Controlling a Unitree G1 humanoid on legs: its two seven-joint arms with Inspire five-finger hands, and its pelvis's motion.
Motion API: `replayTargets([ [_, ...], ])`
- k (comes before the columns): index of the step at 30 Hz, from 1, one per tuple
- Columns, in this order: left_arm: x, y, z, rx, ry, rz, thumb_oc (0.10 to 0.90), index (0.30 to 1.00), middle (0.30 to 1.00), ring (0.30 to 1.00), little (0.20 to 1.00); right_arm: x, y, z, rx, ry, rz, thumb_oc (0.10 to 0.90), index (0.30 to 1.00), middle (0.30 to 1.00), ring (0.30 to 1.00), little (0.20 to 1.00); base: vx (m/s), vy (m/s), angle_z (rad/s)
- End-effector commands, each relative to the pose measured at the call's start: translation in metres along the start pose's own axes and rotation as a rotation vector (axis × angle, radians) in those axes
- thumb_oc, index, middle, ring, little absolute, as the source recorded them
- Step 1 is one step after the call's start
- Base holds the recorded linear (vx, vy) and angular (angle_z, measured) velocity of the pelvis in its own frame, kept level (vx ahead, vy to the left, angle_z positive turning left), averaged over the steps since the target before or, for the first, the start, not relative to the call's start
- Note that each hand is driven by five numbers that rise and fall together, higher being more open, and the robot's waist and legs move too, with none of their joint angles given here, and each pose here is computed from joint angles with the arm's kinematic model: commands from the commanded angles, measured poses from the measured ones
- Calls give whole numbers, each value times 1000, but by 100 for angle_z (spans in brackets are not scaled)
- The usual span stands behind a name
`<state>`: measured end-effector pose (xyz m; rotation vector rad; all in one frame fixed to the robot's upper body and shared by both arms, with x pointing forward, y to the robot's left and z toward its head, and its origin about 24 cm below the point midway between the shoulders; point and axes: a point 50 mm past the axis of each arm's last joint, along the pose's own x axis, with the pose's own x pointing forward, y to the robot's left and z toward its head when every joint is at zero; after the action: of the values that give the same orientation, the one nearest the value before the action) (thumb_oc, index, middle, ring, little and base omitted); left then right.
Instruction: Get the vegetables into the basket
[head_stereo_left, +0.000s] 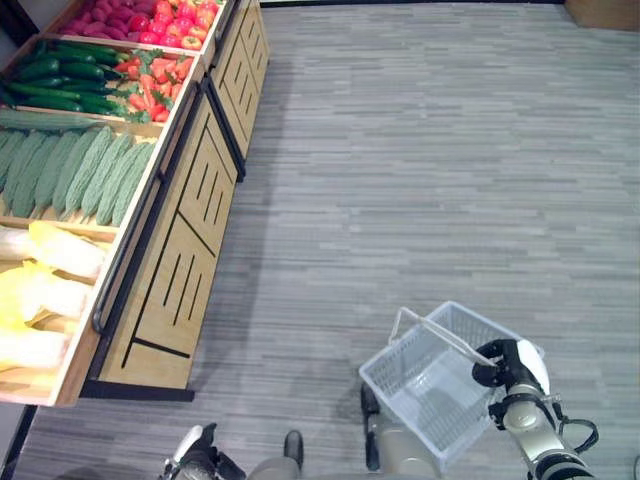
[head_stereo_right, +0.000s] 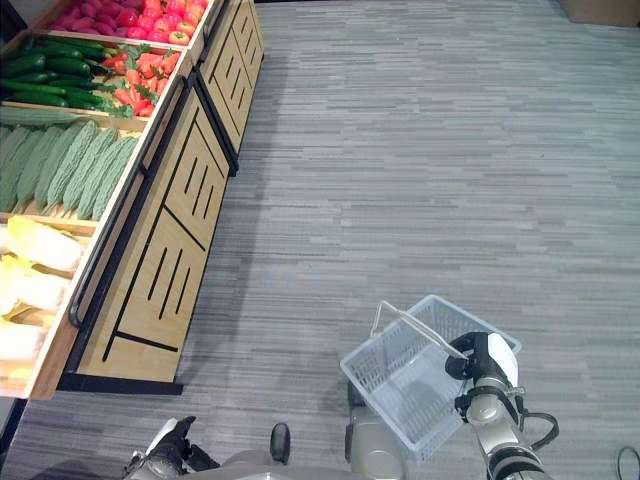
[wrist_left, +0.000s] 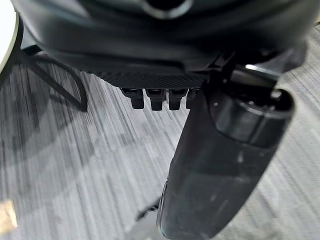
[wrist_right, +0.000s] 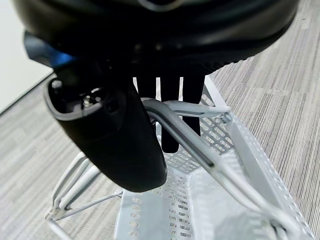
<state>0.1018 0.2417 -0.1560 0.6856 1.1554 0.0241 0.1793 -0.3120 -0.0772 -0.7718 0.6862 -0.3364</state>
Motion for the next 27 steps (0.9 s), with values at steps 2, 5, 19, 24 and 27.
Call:
replayTargets([
  [2,4,23,-5,-18,48,88,900,1000,1000,1000,1000,2,-35,-3,-54,-61,-87,400,300,300,300,300,172,-253,44],
  [5,4,22,-2,-41,49,92,900,1000,1000,1000,1000,2,-42,-6,-58,-55,-109,400,300,300,300,300,84,-157,32],
  [19,1,8,-7,15,61,52,900,1000,1000,1000,1000,-3,-39,-20,-88,-1,-114,400,300,300,300,300,118,32,40],
  [24,3,17,-10,28,65,71,900,1000,1000,1000,1000,-4,-25,-21,-84,22,-76,400,300,300,300,300,152,228,-10],
  [27,4,29,-10,30,66,107,900,1000,1000,1000,1000,-2,-18,-14,-89,5,-57,400,300,300,300,300,72,155,9],
])
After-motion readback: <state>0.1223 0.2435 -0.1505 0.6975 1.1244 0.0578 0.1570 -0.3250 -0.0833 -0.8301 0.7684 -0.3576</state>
